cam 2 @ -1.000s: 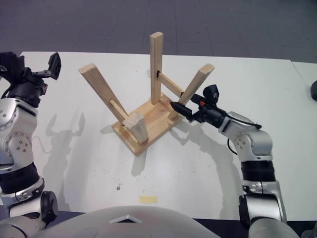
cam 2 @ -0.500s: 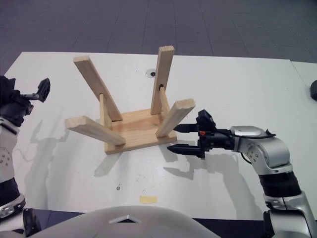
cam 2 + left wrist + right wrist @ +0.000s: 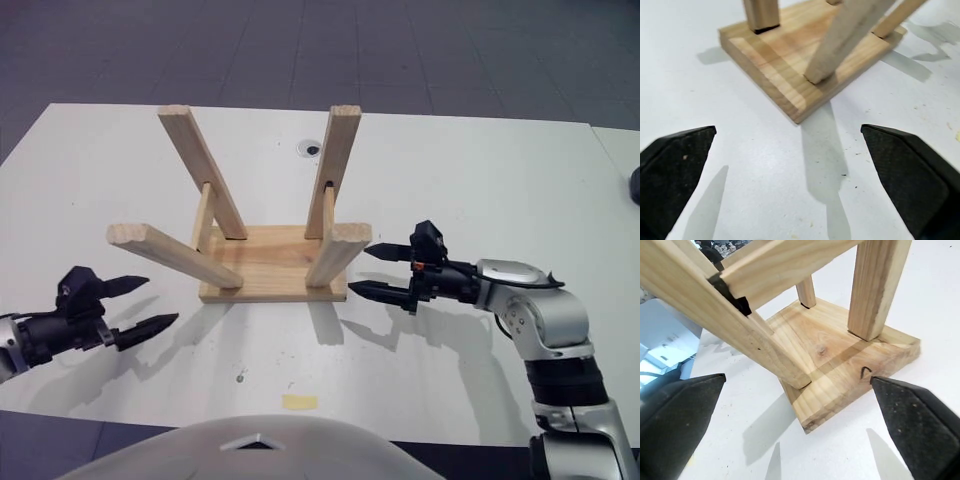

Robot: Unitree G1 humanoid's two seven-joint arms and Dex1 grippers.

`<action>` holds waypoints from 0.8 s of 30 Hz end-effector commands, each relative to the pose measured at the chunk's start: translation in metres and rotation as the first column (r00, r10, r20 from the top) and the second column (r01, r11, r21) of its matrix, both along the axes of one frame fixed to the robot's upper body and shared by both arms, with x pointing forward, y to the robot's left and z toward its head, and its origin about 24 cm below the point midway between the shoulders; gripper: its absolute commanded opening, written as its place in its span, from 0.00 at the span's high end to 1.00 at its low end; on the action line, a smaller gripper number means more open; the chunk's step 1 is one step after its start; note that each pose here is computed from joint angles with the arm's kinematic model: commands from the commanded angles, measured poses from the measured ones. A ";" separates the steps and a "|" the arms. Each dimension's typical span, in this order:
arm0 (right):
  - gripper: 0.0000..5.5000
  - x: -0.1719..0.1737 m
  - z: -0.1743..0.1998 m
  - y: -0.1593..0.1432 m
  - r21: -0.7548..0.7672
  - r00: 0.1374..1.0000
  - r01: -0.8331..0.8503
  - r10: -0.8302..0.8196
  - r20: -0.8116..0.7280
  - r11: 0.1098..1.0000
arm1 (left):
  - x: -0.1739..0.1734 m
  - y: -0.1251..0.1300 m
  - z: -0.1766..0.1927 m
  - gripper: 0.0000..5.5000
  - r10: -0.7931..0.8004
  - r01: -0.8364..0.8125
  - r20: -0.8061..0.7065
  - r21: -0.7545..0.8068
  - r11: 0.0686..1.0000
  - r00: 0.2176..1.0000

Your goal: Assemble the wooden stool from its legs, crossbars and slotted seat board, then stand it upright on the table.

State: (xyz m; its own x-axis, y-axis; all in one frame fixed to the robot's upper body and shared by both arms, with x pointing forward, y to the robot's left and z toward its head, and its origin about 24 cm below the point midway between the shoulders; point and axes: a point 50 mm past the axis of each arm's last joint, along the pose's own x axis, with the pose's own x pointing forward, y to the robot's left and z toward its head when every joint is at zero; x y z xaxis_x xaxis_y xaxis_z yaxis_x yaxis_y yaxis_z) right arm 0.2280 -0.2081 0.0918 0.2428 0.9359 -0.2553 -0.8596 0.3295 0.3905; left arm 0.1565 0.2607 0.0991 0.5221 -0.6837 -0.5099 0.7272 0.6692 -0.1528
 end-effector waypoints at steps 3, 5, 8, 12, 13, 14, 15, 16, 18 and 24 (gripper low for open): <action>0.02 0.013 -0.004 0.012 -0.022 0.993 -0.116 0.116 0.001 0.993 | 0.034 -0.039 0.012 0.02 -0.191 0.193 0.088 -0.020 0.981 0.978; 0.06 0.019 -0.006 0.015 -0.021 0.992 -0.128 0.128 0.004 0.992 | 0.042 -0.046 0.013 0.02 -0.228 0.231 0.095 -0.026 0.973 0.969; 0.13 0.024 -0.006 0.020 -0.007 0.990 -0.138 0.138 0.001 0.990 | 0.049 -0.048 0.009 0.10 -0.252 0.254 0.076 -0.017 0.967 0.965; 0.24 0.024 -0.007 0.023 0.020 0.988 -0.150 0.151 -0.021 0.988 | 0.056 -0.043 0.001 0.22 -0.238 0.240 0.050 -0.028 0.970 0.970; 0.27 0.023 -0.008 0.023 0.019 0.988 -0.153 0.154 -0.029 0.988 | 0.058 -0.043 -0.001 0.24 -0.228 0.230 0.049 -0.032 0.973 0.972; 0.30 0.022 -0.009 0.023 0.015 0.987 -0.158 0.158 -0.034 0.987 | 0.059 -0.044 -0.002 0.28 -0.224 0.226 0.047 -0.041 0.973 0.973; 0.33 0.022 -0.010 0.022 0.012 0.986 -0.160 0.160 -0.037 0.987 | 0.060 -0.045 -0.002 0.31 -0.229 0.231 0.044 -0.053 0.971 0.972; 0.37 0.021 -0.010 0.022 0.008 0.986 -0.161 0.161 -0.044 0.987 | 0.060 -0.047 -0.002 0.35 -0.229 0.232 0.043 -0.073 0.970 0.972; 0.43 0.021 -0.010 0.023 -0.004 0.984 -0.171 0.170 -0.041 0.985 | 0.065 -0.051 -0.001 0.41 -0.214 0.218 0.051 -0.113 0.969 0.976; 0.60 0.019 0.000 0.027 0.051 0.976 -0.196 0.200 -0.082 0.979 | 0.059 -0.058 0.004 0.59 -0.211 0.200 -0.012 -0.264 0.944 0.978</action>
